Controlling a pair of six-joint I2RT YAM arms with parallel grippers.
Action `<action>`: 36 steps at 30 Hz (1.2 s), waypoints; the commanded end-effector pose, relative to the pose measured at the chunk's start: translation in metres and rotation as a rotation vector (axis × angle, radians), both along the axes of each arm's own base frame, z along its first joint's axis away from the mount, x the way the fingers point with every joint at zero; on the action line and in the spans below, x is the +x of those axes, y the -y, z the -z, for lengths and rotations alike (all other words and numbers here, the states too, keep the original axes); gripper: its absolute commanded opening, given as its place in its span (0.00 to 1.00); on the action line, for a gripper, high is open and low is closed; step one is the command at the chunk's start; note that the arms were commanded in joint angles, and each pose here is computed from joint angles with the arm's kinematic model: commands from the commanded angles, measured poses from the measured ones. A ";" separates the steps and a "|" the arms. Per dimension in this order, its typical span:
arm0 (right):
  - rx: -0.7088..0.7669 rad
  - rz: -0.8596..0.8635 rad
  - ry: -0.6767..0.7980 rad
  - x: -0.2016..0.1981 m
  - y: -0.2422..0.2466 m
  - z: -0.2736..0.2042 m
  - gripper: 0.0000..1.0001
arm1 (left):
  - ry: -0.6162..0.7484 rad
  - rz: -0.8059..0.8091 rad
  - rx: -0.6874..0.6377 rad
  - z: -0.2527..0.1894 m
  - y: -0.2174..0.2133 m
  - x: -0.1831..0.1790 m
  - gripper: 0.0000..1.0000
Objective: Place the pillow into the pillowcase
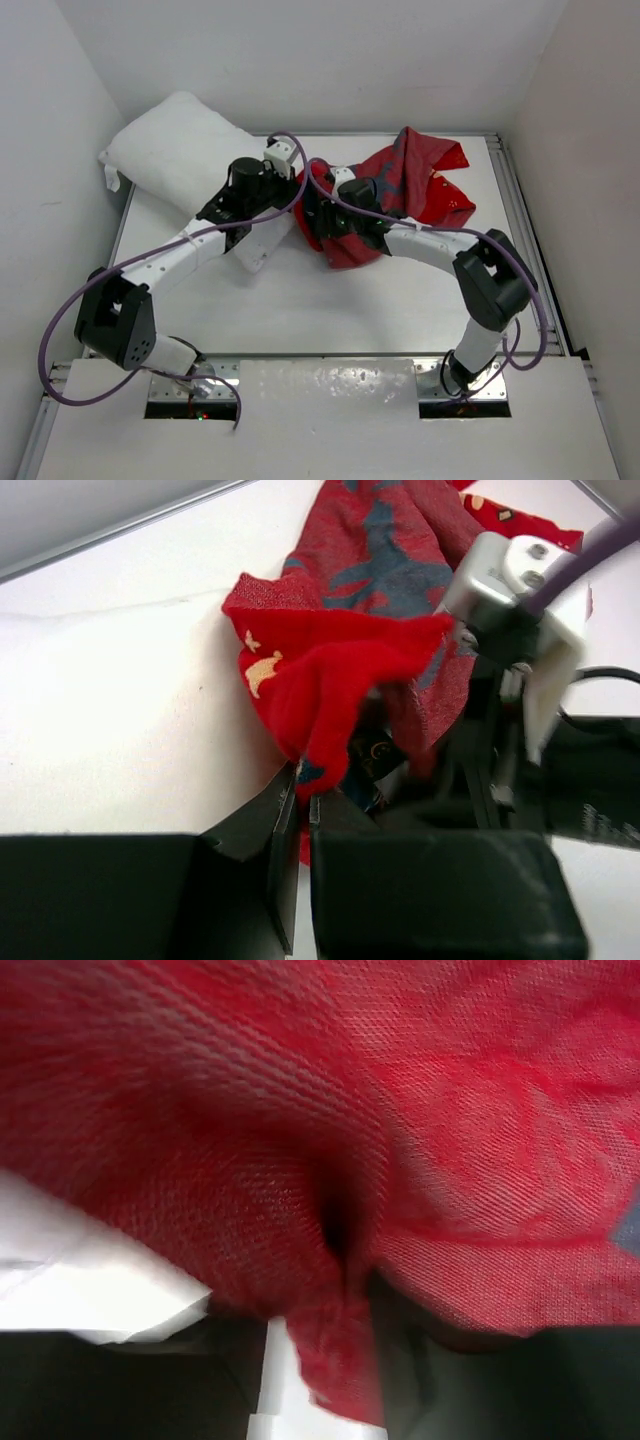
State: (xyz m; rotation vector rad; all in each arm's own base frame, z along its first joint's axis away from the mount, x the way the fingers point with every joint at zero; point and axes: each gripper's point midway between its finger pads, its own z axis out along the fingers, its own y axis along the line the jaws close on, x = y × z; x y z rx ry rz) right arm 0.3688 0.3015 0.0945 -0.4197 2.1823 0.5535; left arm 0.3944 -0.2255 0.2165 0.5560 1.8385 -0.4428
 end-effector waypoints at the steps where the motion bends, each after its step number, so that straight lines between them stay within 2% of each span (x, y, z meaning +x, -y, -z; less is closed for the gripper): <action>1: 0.043 0.192 0.035 0.031 0.017 -0.016 0.23 | 0.106 -0.021 -0.037 -0.032 -0.008 0.004 0.00; 2: 0.047 0.234 0.027 0.033 0.026 -0.016 0.02 | 0.115 -0.034 -0.034 -0.034 -0.013 0.006 0.00; 3: 0.052 0.286 0.055 0.039 0.043 -0.028 0.00 | 0.122 -0.042 -0.026 -0.033 -0.017 0.007 0.00; 6: 0.051 0.353 0.076 0.038 0.075 -0.036 0.00 | 0.148 -0.090 -0.015 -0.037 -0.032 0.015 0.00; 7: 0.068 0.394 0.109 0.041 0.095 -0.054 0.00 | 0.159 -0.105 0.000 -0.037 -0.037 0.019 0.00; 9: 0.044 0.468 0.119 0.041 0.131 -0.056 0.00 | 0.183 -0.158 0.028 -0.037 -0.050 0.028 0.00; 13: 0.059 0.523 0.133 0.034 0.171 -0.074 0.00 | 0.244 -0.173 0.089 -0.042 -0.059 0.038 0.00; 21: 0.046 0.519 0.233 0.028 0.191 -0.127 0.00 | 0.342 -0.138 0.074 -0.071 -0.047 0.048 0.00; 24: 0.035 0.490 0.384 0.037 0.197 -0.204 0.00 | 0.447 -0.139 0.055 -0.106 -0.045 0.057 0.00; 25: 0.046 0.481 0.462 0.038 0.198 -0.248 0.00 | 0.537 -0.140 0.024 -0.139 -0.042 0.060 0.00; 26: 0.008 0.457 0.527 0.036 0.201 -0.273 0.00 | 0.590 -0.138 0.010 -0.158 -0.041 0.060 0.00; 28: -0.005 0.433 0.618 0.029 0.204 -0.318 0.00 | 0.705 -0.143 -0.014 -0.194 -0.040 0.060 0.00; 29: -0.002 0.422 0.714 0.022 0.207 -0.363 0.00 | 0.755 -0.141 -0.034 -0.216 -0.037 0.058 0.00; 31: 0.006 0.407 0.781 0.011 0.213 -0.405 0.00 | 0.803 -0.132 -0.051 -0.236 -0.032 0.054 0.00; 34: -0.016 0.371 0.782 0.006 0.214 -0.407 0.00 | 0.814 -0.031 -0.066 -0.242 -0.009 0.037 0.00; 36: -0.037 0.320 0.704 0.012 0.207 -0.374 0.00 | 0.717 0.070 -0.064 -0.213 0.009 0.032 0.00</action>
